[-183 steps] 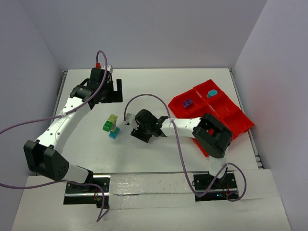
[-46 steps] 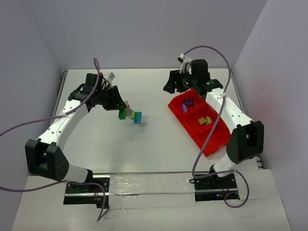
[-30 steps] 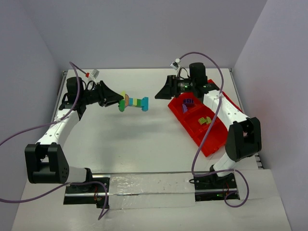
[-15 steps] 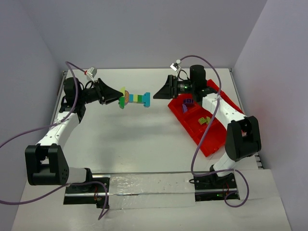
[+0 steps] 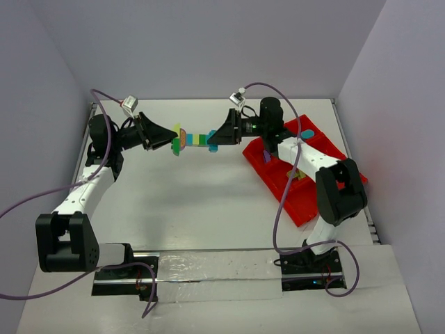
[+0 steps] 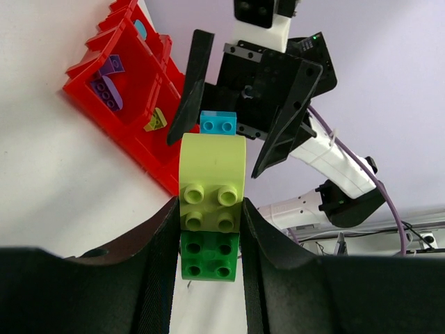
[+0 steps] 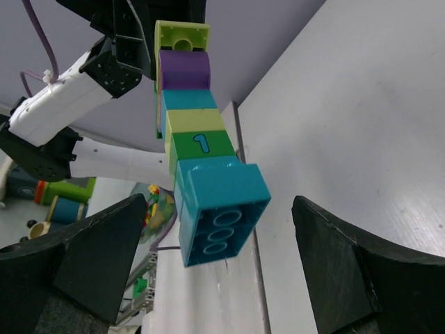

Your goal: Sort the legos into containers by color

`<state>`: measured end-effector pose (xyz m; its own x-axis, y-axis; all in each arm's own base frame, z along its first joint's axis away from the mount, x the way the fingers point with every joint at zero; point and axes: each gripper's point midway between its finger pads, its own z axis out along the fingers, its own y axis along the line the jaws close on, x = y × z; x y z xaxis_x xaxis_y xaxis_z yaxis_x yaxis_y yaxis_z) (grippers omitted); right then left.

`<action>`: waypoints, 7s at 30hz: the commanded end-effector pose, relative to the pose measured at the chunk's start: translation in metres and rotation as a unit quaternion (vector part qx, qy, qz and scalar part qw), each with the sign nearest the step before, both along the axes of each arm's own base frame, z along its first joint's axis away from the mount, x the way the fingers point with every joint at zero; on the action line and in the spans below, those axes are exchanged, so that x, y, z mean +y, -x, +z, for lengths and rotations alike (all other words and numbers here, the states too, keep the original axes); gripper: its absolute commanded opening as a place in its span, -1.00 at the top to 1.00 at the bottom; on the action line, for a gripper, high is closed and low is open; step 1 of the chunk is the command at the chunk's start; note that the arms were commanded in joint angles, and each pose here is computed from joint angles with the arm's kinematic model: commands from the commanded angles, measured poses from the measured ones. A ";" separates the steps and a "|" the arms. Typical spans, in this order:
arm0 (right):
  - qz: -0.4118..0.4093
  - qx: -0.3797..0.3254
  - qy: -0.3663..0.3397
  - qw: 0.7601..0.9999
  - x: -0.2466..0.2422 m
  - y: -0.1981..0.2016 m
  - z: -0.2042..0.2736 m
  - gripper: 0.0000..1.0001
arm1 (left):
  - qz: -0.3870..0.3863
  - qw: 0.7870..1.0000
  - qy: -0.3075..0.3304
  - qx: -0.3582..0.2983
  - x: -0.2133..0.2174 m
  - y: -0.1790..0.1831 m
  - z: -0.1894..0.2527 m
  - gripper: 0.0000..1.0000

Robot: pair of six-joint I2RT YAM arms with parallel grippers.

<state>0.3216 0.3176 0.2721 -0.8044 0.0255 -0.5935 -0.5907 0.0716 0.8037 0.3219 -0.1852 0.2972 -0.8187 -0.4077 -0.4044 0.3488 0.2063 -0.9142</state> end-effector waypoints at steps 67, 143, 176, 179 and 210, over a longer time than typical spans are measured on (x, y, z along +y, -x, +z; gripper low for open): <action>-0.103 -0.097 0.530 0.836 0.012 -0.050 -0.201 0.21 | 0.113 0.934 -0.321 0.105 0.038 -0.050 -0.102 1.00; -0.078 -0.437 0.310 0.841 0.040 -0.020 -0.052 1.00 | 0.001 0.985 -0.172 0.005 0.015 -0.029 -0.011 1.00; -0.566 -0.153 0.360 0.725 -0.266 -0.105 -0.030 1.00 | 0.046 0.978 -0.204 0.017 0.015 -0.070 -0.041 1.00; -0.609 -0.099 0.365 0.697 -0.297 -0.113 -0.037 1.00 | 0.050 0.976 -0.209 0.023 0.016 -0.078 -0.047 1.00; -0.644 0.045 0.400 0.650 -0.367 -0.203 -0.095 -0.55 | 0.055 0.961 -0.270 0.040 0.018 -0.118 -0.073 1.00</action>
